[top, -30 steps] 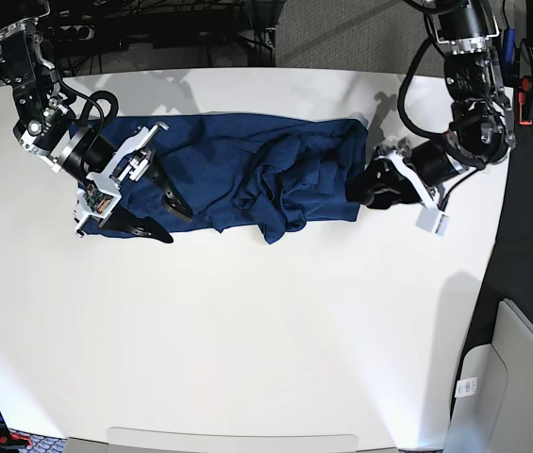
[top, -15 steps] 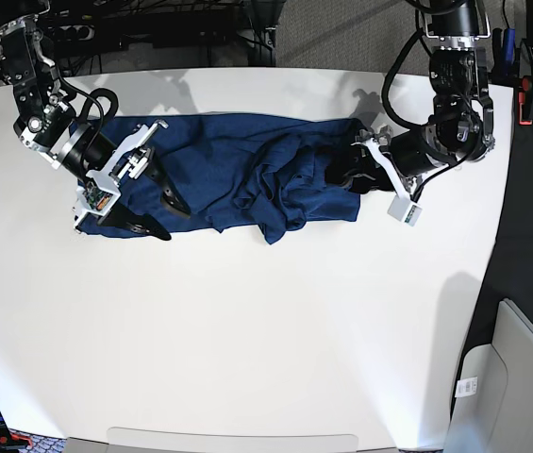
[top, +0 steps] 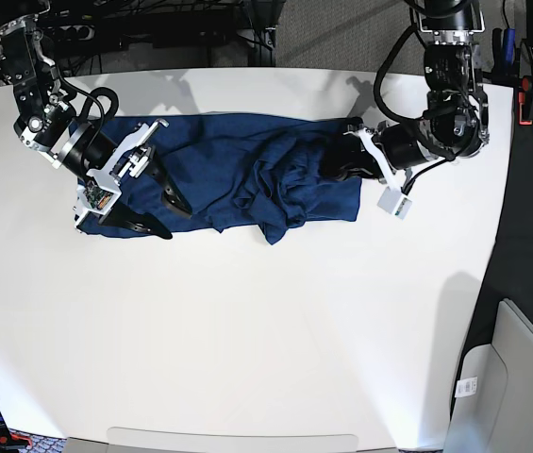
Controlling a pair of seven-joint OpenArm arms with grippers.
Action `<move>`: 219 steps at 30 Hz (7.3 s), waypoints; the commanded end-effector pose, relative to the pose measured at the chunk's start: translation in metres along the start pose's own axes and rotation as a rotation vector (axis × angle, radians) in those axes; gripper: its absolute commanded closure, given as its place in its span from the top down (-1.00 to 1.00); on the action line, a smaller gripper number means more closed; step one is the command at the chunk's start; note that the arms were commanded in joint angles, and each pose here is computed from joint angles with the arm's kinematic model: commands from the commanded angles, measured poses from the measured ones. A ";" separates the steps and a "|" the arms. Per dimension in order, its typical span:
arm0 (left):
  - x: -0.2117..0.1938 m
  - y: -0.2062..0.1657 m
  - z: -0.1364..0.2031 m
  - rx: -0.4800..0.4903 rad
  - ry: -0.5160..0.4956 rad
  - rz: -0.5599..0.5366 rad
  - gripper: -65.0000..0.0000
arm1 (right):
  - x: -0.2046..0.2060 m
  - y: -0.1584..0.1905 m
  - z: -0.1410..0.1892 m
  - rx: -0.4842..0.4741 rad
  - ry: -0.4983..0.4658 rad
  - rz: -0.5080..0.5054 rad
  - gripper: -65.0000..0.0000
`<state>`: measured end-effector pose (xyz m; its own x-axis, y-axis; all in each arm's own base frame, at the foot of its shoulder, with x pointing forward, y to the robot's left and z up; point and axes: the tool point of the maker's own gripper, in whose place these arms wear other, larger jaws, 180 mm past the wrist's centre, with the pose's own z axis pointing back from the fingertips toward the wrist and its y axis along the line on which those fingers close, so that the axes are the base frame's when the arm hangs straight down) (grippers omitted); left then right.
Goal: Fold the T-shirt properly
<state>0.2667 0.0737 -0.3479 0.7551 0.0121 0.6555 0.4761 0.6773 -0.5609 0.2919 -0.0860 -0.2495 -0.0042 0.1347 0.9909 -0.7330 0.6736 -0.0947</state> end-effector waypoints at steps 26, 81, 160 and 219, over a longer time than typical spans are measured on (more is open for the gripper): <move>0.011 -0.071 -0.015 -0.230 0.084 -0.184 -0.54 | 0.018 -0.003 0.000 0.003 -0.060 0.015 -0.24; 0.041 -0.002 -0.041 0.092 -0.026 -0.219 -0.40 | 0.009 -0.031 0.031 -0.110 -0.015 0.023 -0.24; -0.028 0.090 0.059 0.393 0.036 0.010 -0.31 | -0.130 -0.113 0.125 -0.379 0.683 -0.530 0.18; -0.027 0.088 0.056 0.385 0.023 0.016 -0.31 | -0.082 -0.078 0.035 -0.135 0.258 -0.832 -0.94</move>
<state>0.2547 0.1719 -0.3977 0.8023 0.0135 0.5967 0.2431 0.9057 -0.3473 0.3142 -0.1739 -0.3405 0.7073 -0.2801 0.6490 -0.2976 0.7147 0.6329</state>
